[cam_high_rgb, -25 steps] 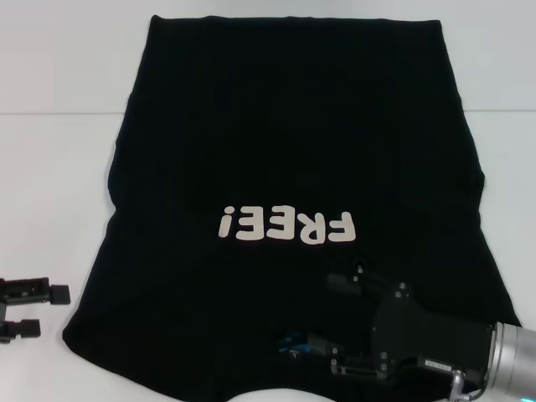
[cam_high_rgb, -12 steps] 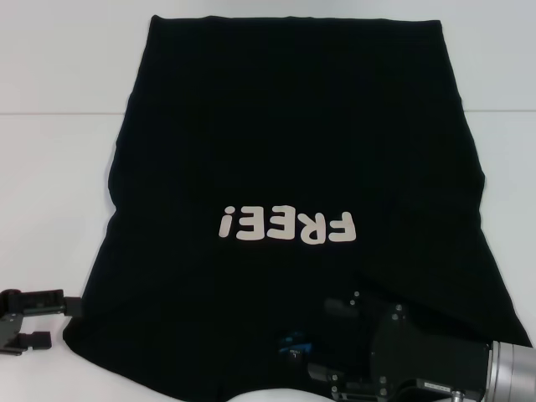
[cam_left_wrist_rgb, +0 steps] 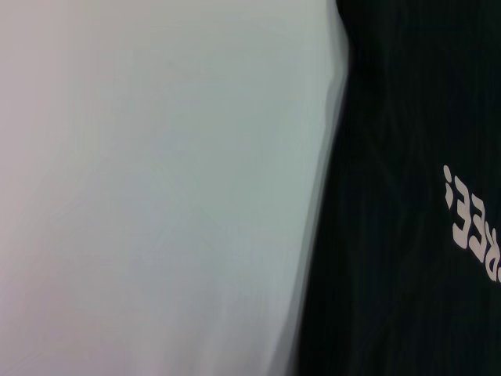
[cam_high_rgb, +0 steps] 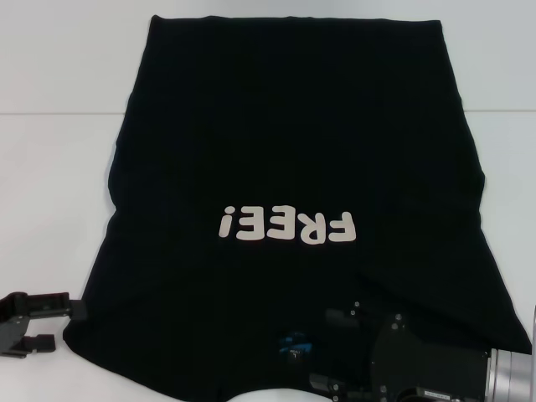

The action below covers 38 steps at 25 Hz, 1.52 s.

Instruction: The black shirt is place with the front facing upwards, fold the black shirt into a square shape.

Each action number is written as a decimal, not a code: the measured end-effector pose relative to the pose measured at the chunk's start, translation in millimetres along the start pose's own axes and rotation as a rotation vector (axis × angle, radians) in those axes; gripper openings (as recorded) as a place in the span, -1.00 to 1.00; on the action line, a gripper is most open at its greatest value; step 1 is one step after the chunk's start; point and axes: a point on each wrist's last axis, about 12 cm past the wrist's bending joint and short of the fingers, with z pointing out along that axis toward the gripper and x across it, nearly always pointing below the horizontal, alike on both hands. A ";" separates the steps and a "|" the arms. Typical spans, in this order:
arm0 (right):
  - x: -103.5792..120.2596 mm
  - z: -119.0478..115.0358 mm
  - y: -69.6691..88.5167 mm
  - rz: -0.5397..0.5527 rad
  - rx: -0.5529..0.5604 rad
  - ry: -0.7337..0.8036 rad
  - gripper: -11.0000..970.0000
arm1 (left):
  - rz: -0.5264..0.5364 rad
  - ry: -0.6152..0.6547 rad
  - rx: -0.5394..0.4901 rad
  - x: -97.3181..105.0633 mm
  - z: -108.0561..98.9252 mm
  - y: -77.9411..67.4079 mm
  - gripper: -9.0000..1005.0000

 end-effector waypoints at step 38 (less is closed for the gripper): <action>-0.7 -5.8 4.9 0.027 0.002 -0.036 0.78 | 0.016 0.026 -0.006 -6.3 24.2 -17.3 0.22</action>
